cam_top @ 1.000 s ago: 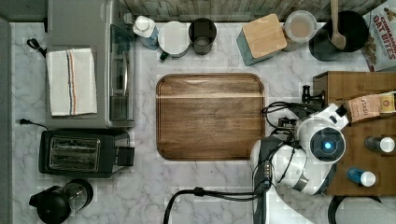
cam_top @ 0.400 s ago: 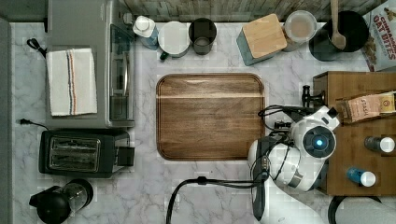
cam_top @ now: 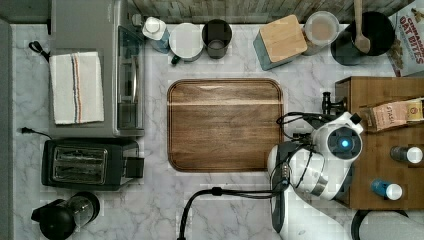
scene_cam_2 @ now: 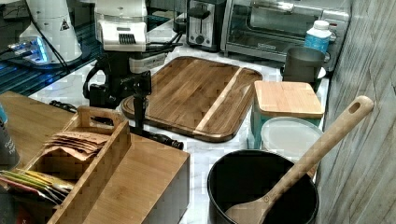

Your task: Open the drawer.

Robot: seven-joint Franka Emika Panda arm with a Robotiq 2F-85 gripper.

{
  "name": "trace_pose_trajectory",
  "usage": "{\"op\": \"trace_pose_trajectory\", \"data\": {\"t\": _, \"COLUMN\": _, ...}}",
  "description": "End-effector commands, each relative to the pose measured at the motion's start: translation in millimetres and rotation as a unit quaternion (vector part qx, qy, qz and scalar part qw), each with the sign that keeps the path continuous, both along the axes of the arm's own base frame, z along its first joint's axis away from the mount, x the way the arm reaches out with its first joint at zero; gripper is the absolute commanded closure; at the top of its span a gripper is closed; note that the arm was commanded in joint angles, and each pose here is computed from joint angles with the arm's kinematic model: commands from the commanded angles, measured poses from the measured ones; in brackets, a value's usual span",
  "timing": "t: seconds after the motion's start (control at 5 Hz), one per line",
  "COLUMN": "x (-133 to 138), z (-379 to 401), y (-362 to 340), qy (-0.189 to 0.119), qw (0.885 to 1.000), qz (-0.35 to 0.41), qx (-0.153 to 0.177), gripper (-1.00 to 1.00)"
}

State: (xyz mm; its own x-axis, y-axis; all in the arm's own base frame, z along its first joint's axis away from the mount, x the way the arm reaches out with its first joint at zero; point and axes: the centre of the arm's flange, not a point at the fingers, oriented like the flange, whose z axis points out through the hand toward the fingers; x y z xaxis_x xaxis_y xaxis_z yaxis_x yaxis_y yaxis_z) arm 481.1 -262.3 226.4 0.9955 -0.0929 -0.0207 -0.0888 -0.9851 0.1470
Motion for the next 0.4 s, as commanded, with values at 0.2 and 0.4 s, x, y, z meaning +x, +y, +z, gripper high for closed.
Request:
{"op": "trace_pose_trajectory", "data": {"t": 0.2, "x": 30.9, "z": 28.2, "y": 55.2, "qy": 0.000, "qw": 0.996, "qz": 0.057, "qx": 0.075, "gripper": -1.00}}
{"op": "trace_pose_trajectory", "data": {"t": 0.4, "x": 31.1, "z": 21.6, "y": 103.8, "qy": -0.006, "qw": 0.995, "qz": 0.041, "qx": 0.088, "gripper": -1.00}}
